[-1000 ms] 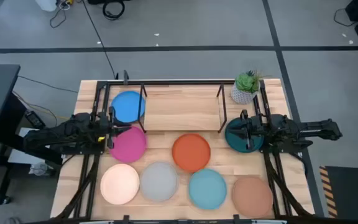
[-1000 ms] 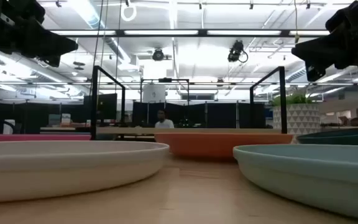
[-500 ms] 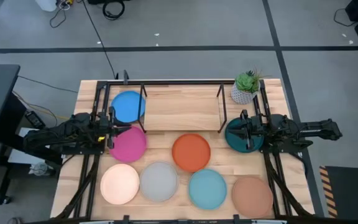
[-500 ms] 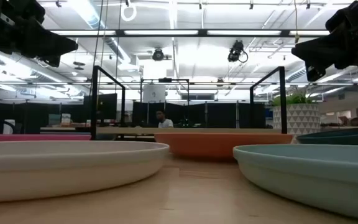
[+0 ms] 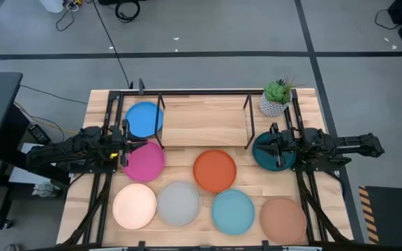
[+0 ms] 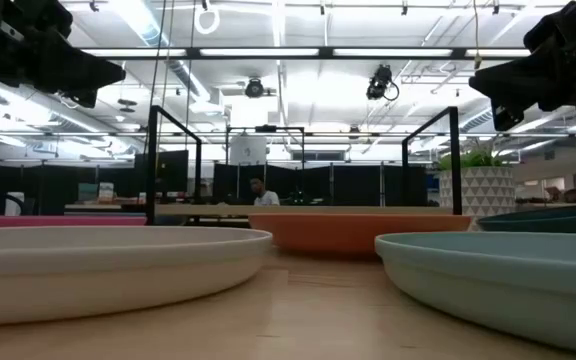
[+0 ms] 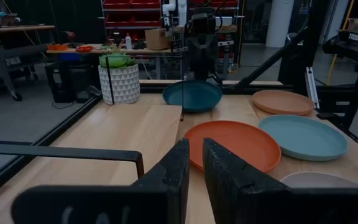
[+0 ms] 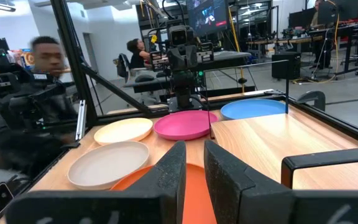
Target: Place and stack plates onto a shelf
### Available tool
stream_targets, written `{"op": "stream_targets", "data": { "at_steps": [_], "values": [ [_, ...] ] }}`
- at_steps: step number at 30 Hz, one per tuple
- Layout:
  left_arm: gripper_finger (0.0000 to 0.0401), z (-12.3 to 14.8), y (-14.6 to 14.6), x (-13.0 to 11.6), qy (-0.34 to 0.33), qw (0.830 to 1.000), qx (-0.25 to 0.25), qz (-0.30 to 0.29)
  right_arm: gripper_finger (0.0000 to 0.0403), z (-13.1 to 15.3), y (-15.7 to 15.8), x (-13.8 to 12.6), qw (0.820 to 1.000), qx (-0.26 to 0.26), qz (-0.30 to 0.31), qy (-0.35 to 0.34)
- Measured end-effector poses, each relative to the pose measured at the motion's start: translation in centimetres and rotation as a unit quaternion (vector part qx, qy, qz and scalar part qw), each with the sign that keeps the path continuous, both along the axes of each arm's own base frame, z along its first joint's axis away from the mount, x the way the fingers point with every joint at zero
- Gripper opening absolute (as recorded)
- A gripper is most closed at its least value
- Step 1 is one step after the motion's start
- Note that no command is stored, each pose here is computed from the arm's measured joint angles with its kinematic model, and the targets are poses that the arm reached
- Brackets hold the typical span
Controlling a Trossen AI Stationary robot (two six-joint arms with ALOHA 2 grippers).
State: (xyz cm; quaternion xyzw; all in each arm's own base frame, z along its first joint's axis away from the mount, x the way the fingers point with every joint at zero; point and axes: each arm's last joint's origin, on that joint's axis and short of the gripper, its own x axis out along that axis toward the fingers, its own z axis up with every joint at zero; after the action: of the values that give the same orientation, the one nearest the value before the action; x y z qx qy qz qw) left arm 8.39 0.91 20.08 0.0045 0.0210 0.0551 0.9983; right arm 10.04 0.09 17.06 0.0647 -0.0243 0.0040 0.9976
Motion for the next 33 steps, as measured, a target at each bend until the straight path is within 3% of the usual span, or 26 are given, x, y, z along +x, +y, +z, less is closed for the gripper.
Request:
{"op": "stream_targets", "data": {
  "at_steps": [22, 27, 33],
  "values": [
    [0.0052, 0.01, 0.0, 0.0, 0.0, 1.0, 0.001, 0.0, 0.0064, 0.01, 0.0, 0.0, 1.0, 0.0, 0.0, 0.0],
    [0.0052, 0.55, 0.07, -0.02, -0.012, 0.993, 0.119, 0.01, 0.0064, 0.01, 0.0, 0.0, 1.0, 0.0, 0.0, 0.0],
    [0.0052, 0.85, 0.07, -0.02, -0.025, 0.991, 0.134, 0.012, 0.0064, 0.0, 0.0, 0.0, 1.0, 0.0, 0.0, 0.0]
  ]
}}
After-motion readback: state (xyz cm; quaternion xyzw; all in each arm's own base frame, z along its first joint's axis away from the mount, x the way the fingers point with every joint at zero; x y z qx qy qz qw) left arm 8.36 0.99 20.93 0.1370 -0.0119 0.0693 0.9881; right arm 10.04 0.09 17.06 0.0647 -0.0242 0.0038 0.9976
